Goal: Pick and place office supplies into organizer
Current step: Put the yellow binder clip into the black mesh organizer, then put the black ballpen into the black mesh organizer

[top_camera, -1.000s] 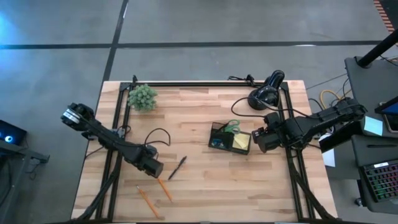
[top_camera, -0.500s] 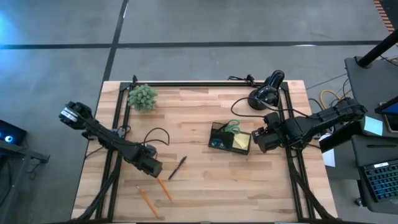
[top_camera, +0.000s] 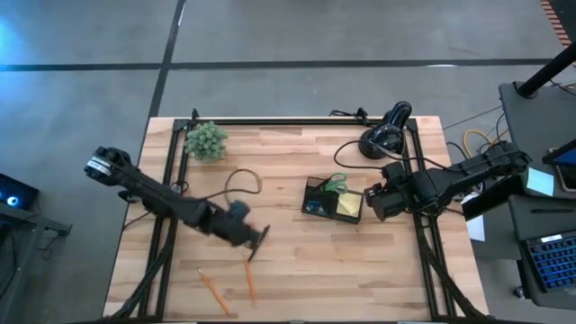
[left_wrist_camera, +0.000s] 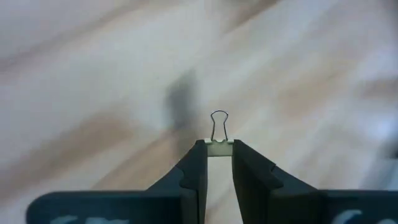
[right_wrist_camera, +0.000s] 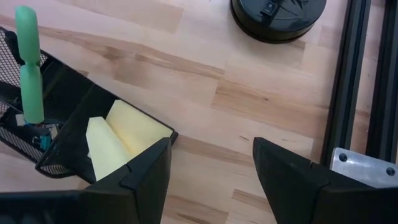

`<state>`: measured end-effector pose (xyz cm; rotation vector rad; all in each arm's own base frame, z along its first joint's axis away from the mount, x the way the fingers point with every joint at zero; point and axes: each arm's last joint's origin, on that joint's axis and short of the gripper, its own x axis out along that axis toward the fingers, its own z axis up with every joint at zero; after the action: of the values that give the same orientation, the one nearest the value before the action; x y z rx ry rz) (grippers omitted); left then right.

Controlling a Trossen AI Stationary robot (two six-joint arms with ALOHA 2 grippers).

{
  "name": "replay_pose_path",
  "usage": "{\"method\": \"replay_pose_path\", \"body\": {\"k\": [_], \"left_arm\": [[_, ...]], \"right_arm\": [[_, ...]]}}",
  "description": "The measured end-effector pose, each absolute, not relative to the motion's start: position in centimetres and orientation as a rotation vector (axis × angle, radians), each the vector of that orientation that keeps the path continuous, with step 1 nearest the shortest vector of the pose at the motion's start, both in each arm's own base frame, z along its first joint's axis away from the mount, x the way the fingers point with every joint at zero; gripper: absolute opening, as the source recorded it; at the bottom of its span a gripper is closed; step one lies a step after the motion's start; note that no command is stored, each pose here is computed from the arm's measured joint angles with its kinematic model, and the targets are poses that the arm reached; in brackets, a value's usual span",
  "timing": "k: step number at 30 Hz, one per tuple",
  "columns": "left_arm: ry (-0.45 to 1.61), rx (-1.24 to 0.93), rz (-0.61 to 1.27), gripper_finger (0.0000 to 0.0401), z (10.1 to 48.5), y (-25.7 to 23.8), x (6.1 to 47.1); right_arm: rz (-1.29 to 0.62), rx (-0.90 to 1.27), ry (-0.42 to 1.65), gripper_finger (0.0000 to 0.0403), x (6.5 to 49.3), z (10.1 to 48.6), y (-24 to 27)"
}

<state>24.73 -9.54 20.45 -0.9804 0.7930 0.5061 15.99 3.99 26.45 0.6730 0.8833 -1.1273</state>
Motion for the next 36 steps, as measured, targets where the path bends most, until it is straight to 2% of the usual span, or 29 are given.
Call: {"method": "replay_pose_path", "body": {"k": [3,6,11,17,24,27,36], "left_arm": [[0.587,-0.956,0.389,0.004,21.9,-7.8,27.6],[0.522,-0.897,0.372,0.004,21.3,-5.5,29.9],[0.573,-0.821,0.327,0.004,19.7,-2.4,34.0],[0.639,-0.719,0.243,0.004,18.9,-1.4,39.4],[0.779,-0.64,0.33,0.0046,17.6,-1.1,42.5],[0.832,-0.595,0.36,0.0074,17.6,-1.0,42.9],[0.818,-0.594,0.357,0.0213,20.7,-0.8,42.0]], "right_arm": [[-1.135,0.687,0.875,0.0219,16.0,26.4,4.0],[-1.137,0.696,0.871,0.0219,16.0,26.4,4.0],[-1.135,0.7,0.877,0.0219,16.0,26.4,4.0],[-1.142,0.714,0.872,0.0219,16.0,26.4,4.0],[-1.144,0.737,0.885,0.0219,16.0,26.4,4.1],[-1.144,0.737,0.887,0.0219,16.0,26.4,4.1],[-1.147,0.732,0.885,0.0219,15.9,26.3,4.1]]}}
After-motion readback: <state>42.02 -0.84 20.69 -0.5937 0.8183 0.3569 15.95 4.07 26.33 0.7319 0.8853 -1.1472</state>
